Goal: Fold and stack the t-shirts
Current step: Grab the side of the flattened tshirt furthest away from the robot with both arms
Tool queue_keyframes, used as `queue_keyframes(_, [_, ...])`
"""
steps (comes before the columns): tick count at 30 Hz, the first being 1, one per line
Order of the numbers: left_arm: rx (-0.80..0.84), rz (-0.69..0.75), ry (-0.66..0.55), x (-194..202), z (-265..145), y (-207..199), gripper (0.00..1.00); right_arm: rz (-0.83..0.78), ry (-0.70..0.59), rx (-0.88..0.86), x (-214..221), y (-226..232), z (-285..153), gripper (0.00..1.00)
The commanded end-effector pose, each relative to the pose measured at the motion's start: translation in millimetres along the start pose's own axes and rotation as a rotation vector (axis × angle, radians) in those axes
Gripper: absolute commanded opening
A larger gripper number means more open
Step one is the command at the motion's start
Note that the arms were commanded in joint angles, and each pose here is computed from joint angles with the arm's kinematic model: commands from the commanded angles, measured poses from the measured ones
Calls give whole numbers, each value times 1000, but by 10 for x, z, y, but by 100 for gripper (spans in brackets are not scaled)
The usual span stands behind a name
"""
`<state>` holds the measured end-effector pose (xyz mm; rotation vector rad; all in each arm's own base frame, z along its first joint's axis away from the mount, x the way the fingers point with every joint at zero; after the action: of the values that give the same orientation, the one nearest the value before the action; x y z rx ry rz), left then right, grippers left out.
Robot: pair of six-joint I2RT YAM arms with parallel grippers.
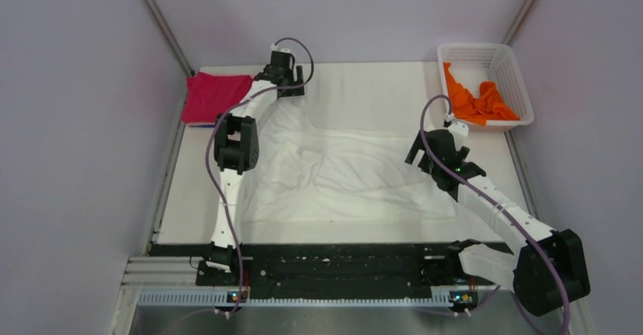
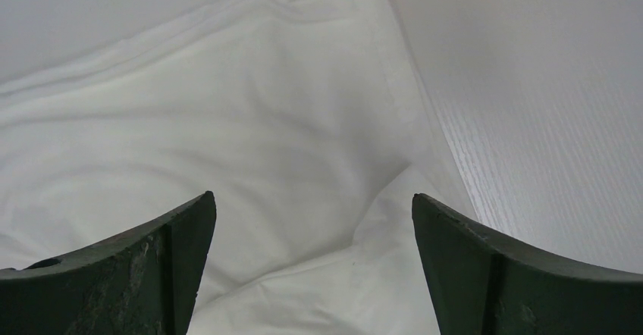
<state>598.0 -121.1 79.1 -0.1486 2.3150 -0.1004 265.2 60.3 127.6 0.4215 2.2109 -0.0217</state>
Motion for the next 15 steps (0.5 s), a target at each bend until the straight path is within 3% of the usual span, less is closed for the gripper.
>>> queue_keyframes(1, [20, 14, -34, -143, 12, -35, 86, 9, -57, 3, -296, 109, -51, 99])
queue_keyframes(4, [30, 16, -29, -134, 19, -55, 81, 10, -82, 32, -395, 115, -33, 99])
queue_keyframes(7, [53, 24, -10, -98, 13, -80, 58, 8, -107, 33, -554, 187, 10, 99])
queue_keyframes(8, [48, 33, -2, -73, 10, -70, 36, 3, -108, 34, -611, 214, 35, 99])
queue_keyframes(9, [38, 36, 0, -68, -3, -48, 3, -5, -105, 39, -674, 245, 60, 99])
queue_keyframes(15, [45, 70, -60, -196, -274, -20, 0, -15, -66, 76, -963, 304, 363, 96])
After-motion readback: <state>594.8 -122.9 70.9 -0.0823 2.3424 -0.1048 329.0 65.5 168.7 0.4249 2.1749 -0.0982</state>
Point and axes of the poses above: each gripper's point midway between its finger pads, its own z axis out along the fingers, its own y axis along the line the jaws close on, x = y × z, the point moved 4 cm from there along -z, back along the fingers, and after that the axes turned 3 degrees about -z, right-handed, at the moved point
